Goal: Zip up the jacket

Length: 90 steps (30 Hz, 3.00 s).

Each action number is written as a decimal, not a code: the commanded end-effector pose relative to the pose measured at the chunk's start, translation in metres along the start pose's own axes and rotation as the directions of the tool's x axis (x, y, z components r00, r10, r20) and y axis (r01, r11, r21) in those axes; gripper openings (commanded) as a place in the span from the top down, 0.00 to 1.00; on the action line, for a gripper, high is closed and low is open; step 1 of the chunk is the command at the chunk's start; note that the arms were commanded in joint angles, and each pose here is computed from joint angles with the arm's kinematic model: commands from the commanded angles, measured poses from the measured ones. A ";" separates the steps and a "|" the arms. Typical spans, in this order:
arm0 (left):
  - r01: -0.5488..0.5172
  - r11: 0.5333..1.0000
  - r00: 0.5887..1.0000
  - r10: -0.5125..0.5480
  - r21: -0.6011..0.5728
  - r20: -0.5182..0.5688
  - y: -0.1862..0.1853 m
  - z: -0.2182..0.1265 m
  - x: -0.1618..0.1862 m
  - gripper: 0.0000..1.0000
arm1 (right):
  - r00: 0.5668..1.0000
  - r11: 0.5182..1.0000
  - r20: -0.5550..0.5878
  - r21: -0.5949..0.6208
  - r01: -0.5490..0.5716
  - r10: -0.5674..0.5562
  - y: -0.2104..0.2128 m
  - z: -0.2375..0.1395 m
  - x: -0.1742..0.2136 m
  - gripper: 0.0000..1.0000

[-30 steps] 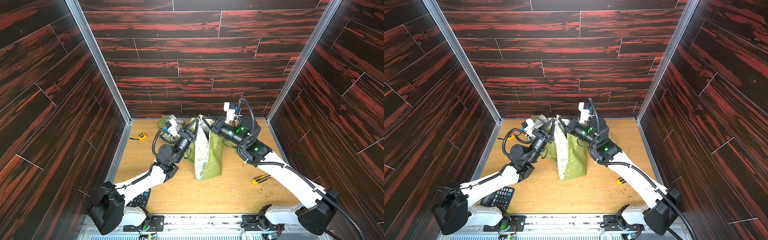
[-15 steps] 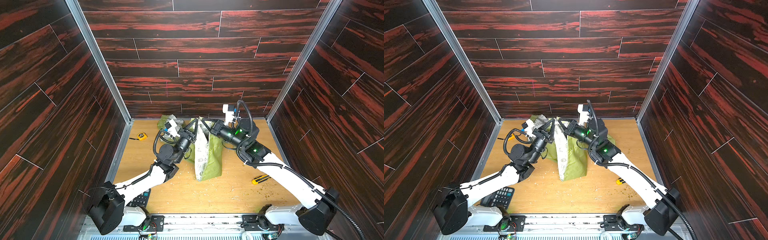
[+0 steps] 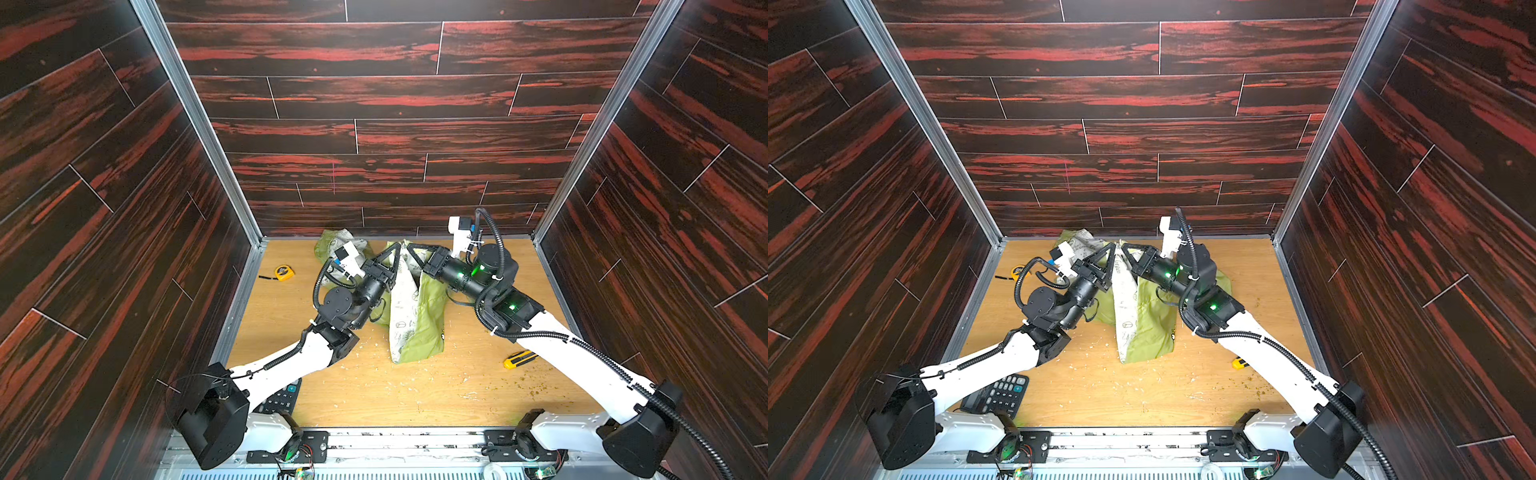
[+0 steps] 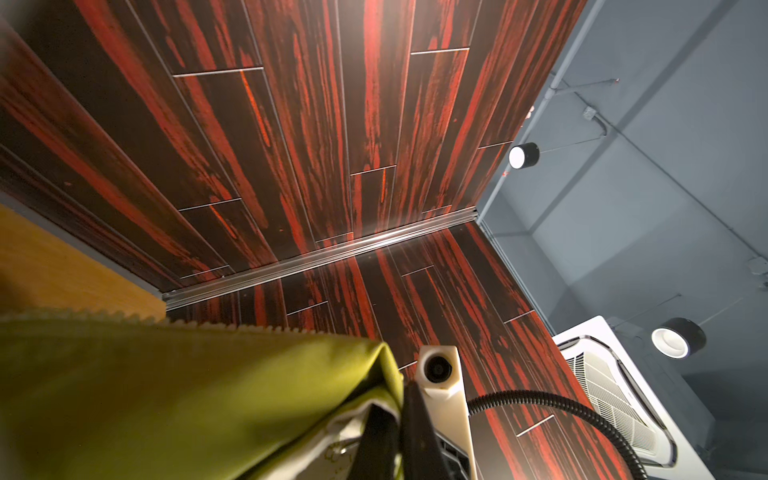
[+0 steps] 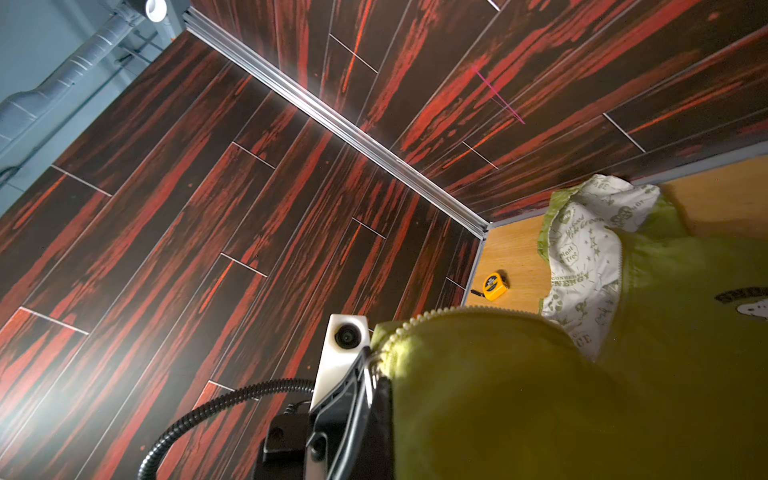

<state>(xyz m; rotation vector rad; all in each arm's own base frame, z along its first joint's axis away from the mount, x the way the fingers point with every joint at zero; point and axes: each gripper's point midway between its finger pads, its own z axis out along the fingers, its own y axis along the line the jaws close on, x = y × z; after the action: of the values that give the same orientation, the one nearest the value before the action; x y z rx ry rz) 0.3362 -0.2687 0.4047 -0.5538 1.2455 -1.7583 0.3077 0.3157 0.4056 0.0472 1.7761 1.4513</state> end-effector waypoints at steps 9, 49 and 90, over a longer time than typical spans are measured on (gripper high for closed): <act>-0.040 0.999 0.989 0.035 0.031 0.141 -0.022 -0.006 -0.036 1.00 | 0.980 0.995 -0.179 0.041 -0.086 0.092 -0.012 -0.009 0.048 1.00; -0.052 0.996 0.994 0.058 -0.067 0.097 0.007 -0.036 -0.030 1.00 | 0.963 0.987 -0.267 0.161 0.002 0.042 -0.018 -0.061 0.061 0.47; 0.083 0.904 0.994 -0.103 -0.420 -0.026 0.072 -0.127 -0.007 1.00 | 0.712 0.648 -0.340 0.732 -0.210 0.614 -0.263 -0.133 0.193 0.48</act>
<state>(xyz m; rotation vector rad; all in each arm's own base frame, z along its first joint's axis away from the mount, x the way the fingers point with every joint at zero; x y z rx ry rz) 0.2746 -0.2027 0.2836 -0.8645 1.6851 -1.5583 0.2078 0.2031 0.0682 0.4424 2.9797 0.9620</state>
